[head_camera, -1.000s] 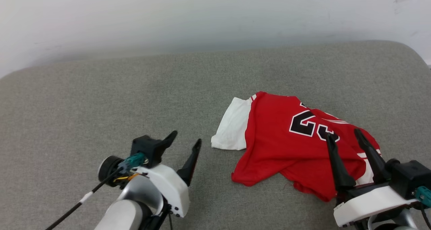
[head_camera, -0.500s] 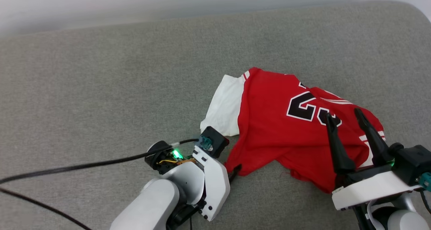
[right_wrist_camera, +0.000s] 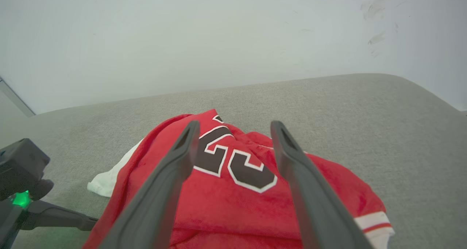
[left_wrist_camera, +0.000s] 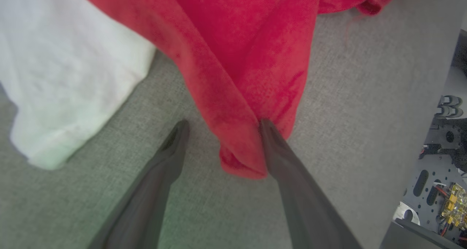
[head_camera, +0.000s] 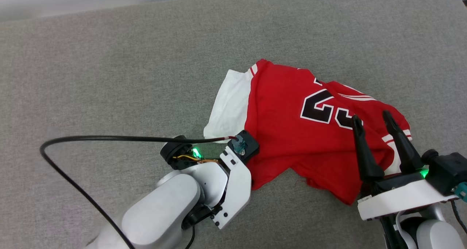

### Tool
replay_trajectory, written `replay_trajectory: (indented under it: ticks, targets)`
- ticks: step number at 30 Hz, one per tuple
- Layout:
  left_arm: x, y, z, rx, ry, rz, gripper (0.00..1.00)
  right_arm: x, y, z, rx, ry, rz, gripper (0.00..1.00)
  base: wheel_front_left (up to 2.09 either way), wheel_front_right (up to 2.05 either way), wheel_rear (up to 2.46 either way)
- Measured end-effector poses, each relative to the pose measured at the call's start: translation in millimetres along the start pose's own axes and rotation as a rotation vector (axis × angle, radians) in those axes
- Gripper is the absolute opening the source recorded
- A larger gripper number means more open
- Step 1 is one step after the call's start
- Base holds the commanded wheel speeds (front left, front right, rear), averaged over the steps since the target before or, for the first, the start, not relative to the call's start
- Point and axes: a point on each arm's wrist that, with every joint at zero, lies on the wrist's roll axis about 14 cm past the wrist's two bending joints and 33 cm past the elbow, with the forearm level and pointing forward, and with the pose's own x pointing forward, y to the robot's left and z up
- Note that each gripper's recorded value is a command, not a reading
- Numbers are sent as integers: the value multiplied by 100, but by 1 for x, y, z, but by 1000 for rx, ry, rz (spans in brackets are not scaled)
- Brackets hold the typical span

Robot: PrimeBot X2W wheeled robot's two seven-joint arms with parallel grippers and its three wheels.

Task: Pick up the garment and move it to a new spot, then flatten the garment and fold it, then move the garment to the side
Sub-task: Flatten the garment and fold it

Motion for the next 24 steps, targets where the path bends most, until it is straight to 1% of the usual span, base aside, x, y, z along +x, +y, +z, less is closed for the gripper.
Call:
replay_trajectory:
  ticks: [1,2,3,4,6,10,15,20,24]
  targets:
    - [1,0,-2,18,15,-3,100,0,-1,0,1,-1,-3,100,0,0,0]
    - [1,0,-2,31,26,-9,67,1,-2,0,1,-4,-5,100,0,0,0]
    - [0,0,-3,38,29,-14,26,1,-2,0,2,-4,-7,100,0,0,0]
    - [-1,1,-3,45,27,-13,0,1,-3,0,4,-6,-8,100,0,0,0]
    - [-4,4,-3,46,16,-6,0,0,-4,0,10,-7,-10,100,0,0,0]
    - [-17,15,5,36,-75,40,0,1,0,4,22,-20,-1,100,0,0,0]
    - [-48,23,12,31,-189,118,0,0,3,14,21,-44,10,100,0,0,0]
    - [-78,8,-2,32,-225,154,0,-2,10,22,15,-56,30,100,0,0,0]
    - [-93,-17,-26,-22,-211,147,0,-6,16,29,13,-65,48,100,0,0,0]
